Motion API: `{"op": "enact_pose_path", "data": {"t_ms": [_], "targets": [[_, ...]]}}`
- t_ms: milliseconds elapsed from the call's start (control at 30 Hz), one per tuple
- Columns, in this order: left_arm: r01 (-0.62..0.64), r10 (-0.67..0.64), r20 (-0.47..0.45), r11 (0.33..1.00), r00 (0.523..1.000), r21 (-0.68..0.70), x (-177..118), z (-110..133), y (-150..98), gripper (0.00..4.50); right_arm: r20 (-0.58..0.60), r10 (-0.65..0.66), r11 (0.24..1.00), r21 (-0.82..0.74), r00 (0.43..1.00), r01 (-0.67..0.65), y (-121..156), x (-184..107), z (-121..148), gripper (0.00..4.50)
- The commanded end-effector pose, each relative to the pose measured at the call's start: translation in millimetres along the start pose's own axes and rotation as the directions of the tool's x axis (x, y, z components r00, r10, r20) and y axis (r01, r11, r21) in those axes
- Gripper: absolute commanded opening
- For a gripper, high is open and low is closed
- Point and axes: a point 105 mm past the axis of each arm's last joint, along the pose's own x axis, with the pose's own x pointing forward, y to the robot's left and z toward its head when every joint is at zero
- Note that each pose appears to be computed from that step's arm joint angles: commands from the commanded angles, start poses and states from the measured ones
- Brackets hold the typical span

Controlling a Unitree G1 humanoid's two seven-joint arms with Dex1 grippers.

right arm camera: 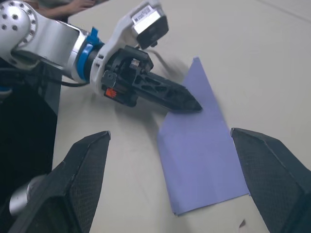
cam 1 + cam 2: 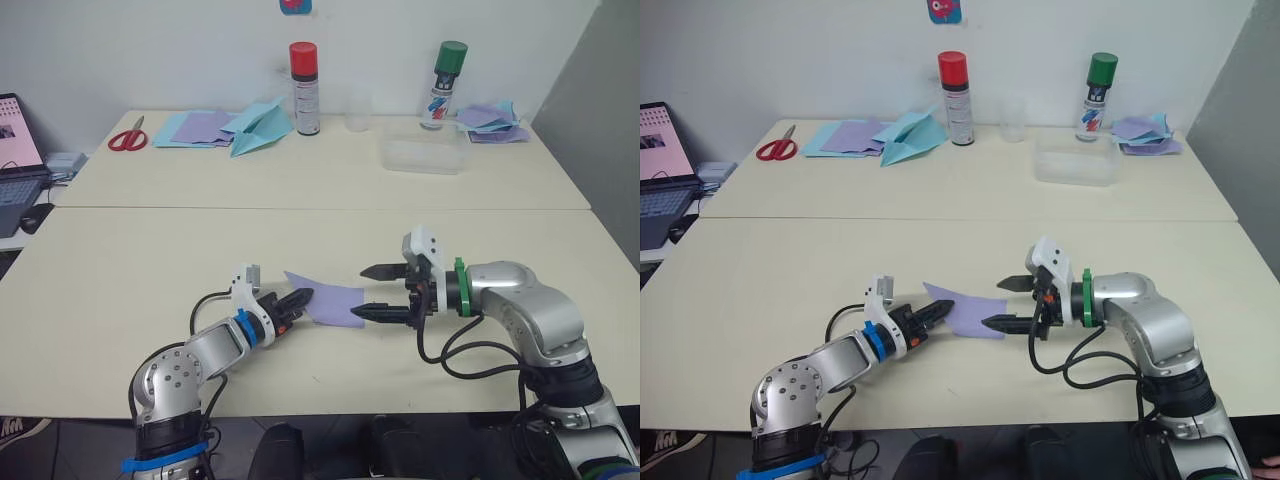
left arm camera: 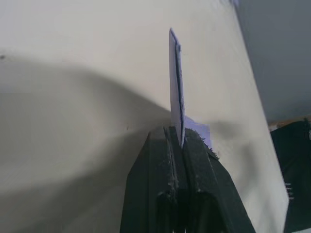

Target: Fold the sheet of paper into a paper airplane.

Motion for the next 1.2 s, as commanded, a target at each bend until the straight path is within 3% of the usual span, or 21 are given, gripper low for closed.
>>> {"op": "enact_pose_path", "data": {"t_ms": [33, 67, 167, 300, 567, 667, 767, 833, 933, 1067, 1200], "targets": [[-0.02, 0.021, -0.032, 1.0, 0.999, 0.011, -2.2, -4.1, 1.2, 0.0, 0.037, -0.008, 0.999, -0.049, 0.999, 0.01, 1.1, -1.3, 10.1, 4.15], [-0.013, 0.013, -0.033, 1.0, 0.999, 0.007, -2.8, -3.8, -0.8, 0.0, 0.039, -0.009, 0.999, -0.042, 0.999, 0.011, 1.0, -1.0, 9.5, 4.15], [0.007, -0.007, -0.023, 1.0, 1.0, -0.002, -5.1, -1.8, -6.3, 0.8, 0.041, -0.01, 1.0, -0.027, 0.999, 0.011, 0.9, 0.4, 7.0, 4.19], [0.002, -0.002, -0.024, 1.0, 1.0, 0.004, -12.9, -2.8, -8.2, 2.05, 0.036, -0.016, 1.0, -0.009, 0.999, 0.016, -0.1, 0.9, 2.6, 4.19], [-0.084, 0.088, -0.038, 0.992, 0.995, 0.096, -55.9, 0.1, 6.6, 4.47, 0.014, -0.019, 0.999, -0.034, 1.0, 0.019, -5.2, -1.7, -5.8, 4.19], [-0.105, 0.117, -0.052, 0.975, 0.992, 0.197, -77.2, 7.9, 8.6, 4.47, 0.003, -0.01, 0.997, -0.074, 1.0, 0.01, -5.7, -1.0, -9.1, 4.19], [0.012, 0.012, -0.077, 0.956, 0.997, 0.292, -99.3, 23.1, -8.8, 4.47, -0.007, 0.01, 0.992, -0.123, 1.0, -0.01, -2.7, 0.1, -12.4, 4.19], [0.072, -0.047, -0.071, 0.912, 0.996, 0.404, -110.6, 42.0, -20.2, 4.47, -0.012, 0.019, 0.986, -0.164, 1.0, -0.02, -1.3, 0.7, -14.4, 4.19], [0.062, -0.052, -0.033, 0.817, 0.998, 0.573, -111.4, 66.4, -20.3, 4.47, -0.017, 0.032, 0.973, -0.229, 0.999, -0.035, -0.2, 1.6, -16.7, 4.19], [0.113, -0.073, -0.086, 0.626, 0.994, 0.772, -78.1, 74.2, -17.9, 3.54, 0.0, 0.041, 0.935, -0.353, 0.999, -0.038, -1.3, 5.5, -15.0, 4.19], [0.179, -0.107, -0.144, 0.534, 0.984, 0.826, -45.9, 69.3, -15.8, 2.25, 0.016, 0.045, 0.907, -0.419, 0.999, -0.034, -1.5, 8.1, -14.3, 4.19]]}}
